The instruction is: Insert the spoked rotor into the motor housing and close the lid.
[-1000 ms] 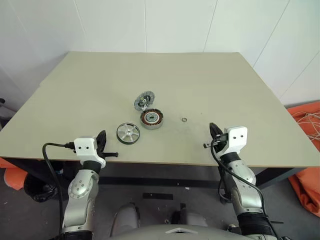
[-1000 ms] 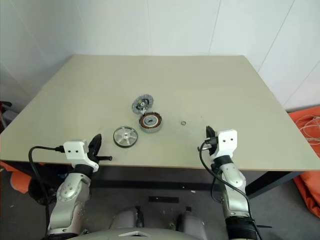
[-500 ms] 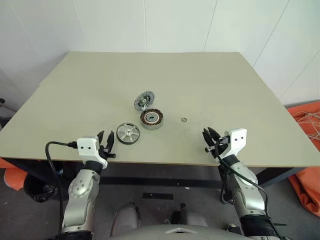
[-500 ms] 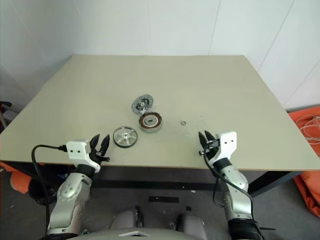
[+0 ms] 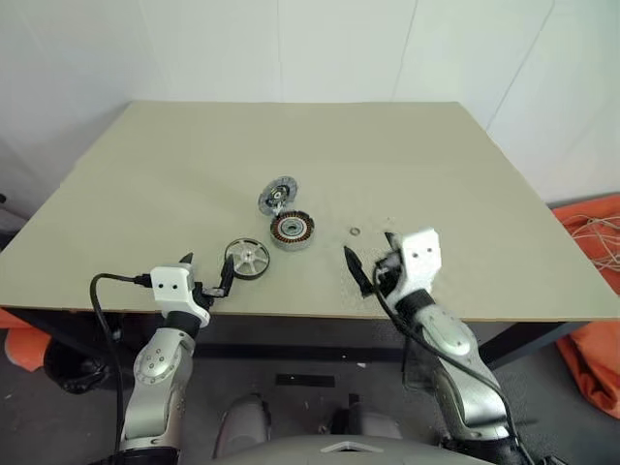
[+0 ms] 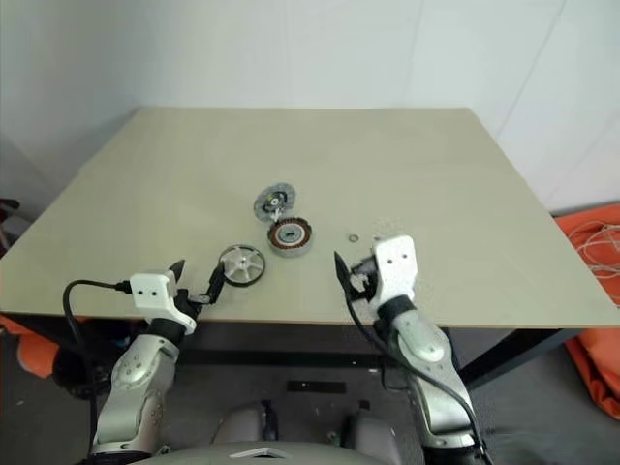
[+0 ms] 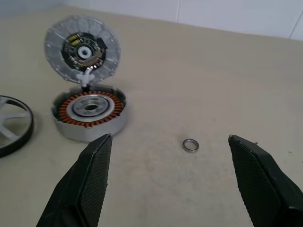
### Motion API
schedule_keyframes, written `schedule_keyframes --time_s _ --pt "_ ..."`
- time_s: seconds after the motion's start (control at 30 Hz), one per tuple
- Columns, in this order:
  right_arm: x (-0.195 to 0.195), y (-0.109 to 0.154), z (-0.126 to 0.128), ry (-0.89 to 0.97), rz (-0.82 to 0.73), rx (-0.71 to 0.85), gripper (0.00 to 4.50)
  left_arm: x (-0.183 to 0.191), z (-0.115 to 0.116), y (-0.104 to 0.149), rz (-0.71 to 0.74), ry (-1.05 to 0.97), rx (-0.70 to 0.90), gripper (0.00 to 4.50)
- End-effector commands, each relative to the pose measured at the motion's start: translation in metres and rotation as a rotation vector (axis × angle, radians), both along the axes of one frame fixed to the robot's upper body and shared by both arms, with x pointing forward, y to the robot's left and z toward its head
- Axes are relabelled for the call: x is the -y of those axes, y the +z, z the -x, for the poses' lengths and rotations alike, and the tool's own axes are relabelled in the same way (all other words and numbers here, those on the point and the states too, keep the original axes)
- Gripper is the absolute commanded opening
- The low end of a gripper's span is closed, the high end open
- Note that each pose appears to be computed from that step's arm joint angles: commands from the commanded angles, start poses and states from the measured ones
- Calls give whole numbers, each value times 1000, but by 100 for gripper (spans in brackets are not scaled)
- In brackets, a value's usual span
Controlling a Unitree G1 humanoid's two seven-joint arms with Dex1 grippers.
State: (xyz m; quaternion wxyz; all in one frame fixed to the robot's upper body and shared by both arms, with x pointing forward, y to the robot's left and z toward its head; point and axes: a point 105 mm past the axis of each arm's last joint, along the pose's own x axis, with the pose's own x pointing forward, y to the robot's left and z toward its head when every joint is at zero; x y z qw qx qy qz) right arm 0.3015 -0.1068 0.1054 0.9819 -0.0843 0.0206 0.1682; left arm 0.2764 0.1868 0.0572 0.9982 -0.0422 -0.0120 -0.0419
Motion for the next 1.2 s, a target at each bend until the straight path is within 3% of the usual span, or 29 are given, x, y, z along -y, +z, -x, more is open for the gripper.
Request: schedule_keyframes --time_s 0.03,0.17,0.37,1.2 --pt "-6 5 -17 6 39 -70 447 0 -2 12 -2 5 44 450" --pt "-7 -14 -43 64 48 -178 447 0 -1 12 -1 11 45 450" --pt "26 -18 -74 61 12 -248 447 0 0 12 1 15 45 450" --pt "10 -27 -81 73 -7 -281 447 5 -1 11 5 -11 36 450"
